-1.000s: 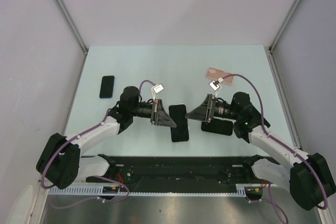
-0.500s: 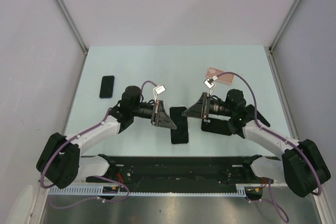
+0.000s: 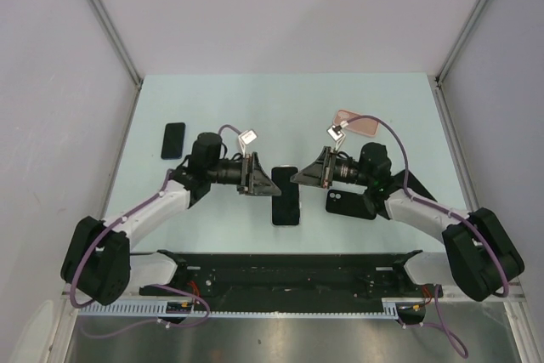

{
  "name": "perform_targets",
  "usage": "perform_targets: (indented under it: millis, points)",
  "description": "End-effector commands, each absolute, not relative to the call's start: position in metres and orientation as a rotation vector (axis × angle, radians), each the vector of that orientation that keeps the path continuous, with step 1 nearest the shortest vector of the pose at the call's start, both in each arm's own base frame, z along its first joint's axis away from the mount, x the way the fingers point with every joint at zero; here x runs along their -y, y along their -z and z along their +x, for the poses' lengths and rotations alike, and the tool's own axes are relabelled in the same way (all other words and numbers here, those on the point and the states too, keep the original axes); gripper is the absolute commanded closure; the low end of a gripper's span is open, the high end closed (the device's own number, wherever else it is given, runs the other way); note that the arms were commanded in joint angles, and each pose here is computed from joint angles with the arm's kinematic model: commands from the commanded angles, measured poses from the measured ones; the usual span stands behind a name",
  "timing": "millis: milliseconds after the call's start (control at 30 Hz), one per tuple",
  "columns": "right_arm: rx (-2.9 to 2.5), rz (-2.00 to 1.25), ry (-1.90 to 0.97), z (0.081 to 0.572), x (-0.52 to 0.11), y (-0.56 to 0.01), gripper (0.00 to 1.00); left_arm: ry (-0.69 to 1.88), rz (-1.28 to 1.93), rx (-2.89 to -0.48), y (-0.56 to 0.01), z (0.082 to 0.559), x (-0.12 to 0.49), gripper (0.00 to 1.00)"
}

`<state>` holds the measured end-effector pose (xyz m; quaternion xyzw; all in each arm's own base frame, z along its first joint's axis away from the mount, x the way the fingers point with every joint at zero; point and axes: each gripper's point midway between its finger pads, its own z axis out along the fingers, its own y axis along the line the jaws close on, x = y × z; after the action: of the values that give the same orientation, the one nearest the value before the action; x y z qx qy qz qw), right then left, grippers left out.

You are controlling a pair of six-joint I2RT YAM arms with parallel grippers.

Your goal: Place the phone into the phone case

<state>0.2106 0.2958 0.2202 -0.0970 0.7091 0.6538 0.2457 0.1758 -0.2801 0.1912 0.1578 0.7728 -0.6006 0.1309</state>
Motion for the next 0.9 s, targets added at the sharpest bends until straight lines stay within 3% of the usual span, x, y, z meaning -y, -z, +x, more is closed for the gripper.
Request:
perform_targets:
  millis: [0, 167, 233, 333, 500, 867]
  points:
    - [-1.848, -0.248, -1.732, 0.237, -0.301, -0.238, 1.0, 1.454, 0.278, -2.271, -0.184, 0.219, 0.251, 0.36]
    - [-1.949, -0.197, -1.652, 0.271, -0.308, -0.203, 1.0, 1.228, 0.158, -2.317, -0.169, 0.243, 0.216, 0.15]
    - [-1.954, -0.223, -1.599, 0.288, -0.314, -0.202, 1.0, 1.1, 0.147, -2.337, -0.166, 0.248, 0.203, 0.09]
    - [-2.108, -0.168, -1.448, 0.314, -0.313, -0.157, 1.0, 0.896, 0.141, -2.368, -0.164, 0.253, 0.181, 0.05]
    - [-2.17, -0.142, -1.375, 0.359, -0.313, -0.124, 1.0, 0.661, 0.123, -2.361, -0.163, 0.253, 0.149, 0.02]
    - [-2.315, -0.048, -1.353, 0.399, -0.306, -0.051, 1.0, 0.647, 0.084, -2.397, -0.151, 0.248, 0.146, 0.02]
